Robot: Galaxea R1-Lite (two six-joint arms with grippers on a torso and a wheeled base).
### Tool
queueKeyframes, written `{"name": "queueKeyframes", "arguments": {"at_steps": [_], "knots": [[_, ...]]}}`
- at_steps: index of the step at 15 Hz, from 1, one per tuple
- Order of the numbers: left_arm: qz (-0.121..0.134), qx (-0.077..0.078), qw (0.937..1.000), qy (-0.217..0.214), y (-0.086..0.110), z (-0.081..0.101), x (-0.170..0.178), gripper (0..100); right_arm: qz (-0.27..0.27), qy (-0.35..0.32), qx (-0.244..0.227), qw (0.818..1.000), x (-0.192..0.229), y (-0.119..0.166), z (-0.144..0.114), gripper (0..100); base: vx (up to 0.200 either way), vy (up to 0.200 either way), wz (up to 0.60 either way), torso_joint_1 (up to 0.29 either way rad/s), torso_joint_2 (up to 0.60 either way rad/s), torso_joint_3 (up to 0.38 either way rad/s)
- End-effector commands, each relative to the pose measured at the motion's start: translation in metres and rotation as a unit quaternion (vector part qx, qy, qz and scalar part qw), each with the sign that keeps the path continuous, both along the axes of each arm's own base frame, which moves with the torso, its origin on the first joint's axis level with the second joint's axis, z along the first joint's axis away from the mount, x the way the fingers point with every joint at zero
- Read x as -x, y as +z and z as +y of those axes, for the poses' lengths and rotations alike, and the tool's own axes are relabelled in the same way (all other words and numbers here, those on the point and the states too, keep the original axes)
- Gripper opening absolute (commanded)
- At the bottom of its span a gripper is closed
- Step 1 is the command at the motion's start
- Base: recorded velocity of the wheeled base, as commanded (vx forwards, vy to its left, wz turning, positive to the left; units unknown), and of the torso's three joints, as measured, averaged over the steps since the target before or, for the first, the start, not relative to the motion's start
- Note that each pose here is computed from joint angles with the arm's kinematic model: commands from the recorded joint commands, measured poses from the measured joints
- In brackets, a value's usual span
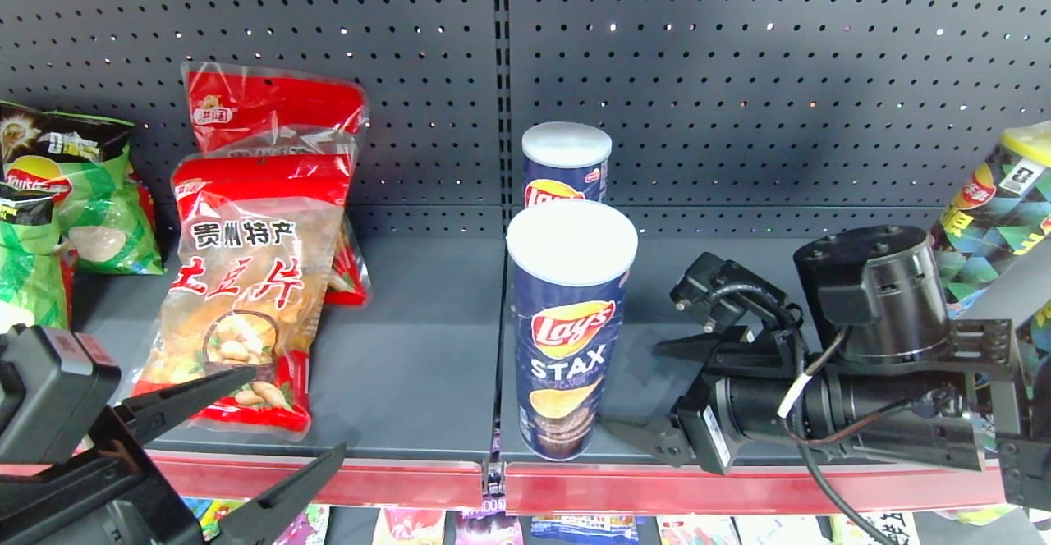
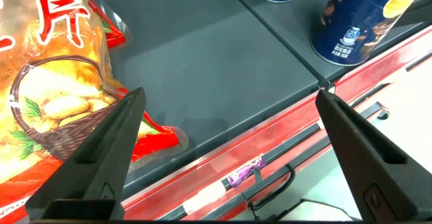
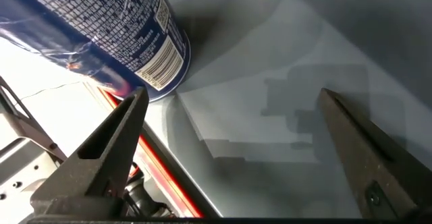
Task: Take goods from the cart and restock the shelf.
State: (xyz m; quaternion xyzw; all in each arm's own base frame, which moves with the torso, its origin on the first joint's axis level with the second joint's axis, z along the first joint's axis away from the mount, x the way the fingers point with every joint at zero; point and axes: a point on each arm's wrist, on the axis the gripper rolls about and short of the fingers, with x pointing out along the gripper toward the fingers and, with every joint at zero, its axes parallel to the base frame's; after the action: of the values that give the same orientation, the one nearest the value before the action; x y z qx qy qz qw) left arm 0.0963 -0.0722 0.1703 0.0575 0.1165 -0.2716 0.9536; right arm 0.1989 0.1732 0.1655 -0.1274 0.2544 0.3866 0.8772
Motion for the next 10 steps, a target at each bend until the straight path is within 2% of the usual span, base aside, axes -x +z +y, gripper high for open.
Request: {"name": "queueKeyframes", "arguments": {"at_steps": [1, 10], "knots": [[0.001, 0.0, 1.0, 0.0, -0.0001, -0.0002, -0.0003, 100, 0.0, 0.001, 0.0, 1.0, -0.0012, 0.0003, 0.0016, 100, 0.0, 0.0, 0.0, 0.0, 0.0, 0.0], [0.001, -0.001, 1.0, 0.0, -0.0006, -0.0001, -0.0002, 100, 0.001, 0.004, 0.001, 1.0, -0.0027, -0.0013, 0.0051, 100, 0.0, 0.0, 0.0, 0.0, 0.0, 0.0]]}}
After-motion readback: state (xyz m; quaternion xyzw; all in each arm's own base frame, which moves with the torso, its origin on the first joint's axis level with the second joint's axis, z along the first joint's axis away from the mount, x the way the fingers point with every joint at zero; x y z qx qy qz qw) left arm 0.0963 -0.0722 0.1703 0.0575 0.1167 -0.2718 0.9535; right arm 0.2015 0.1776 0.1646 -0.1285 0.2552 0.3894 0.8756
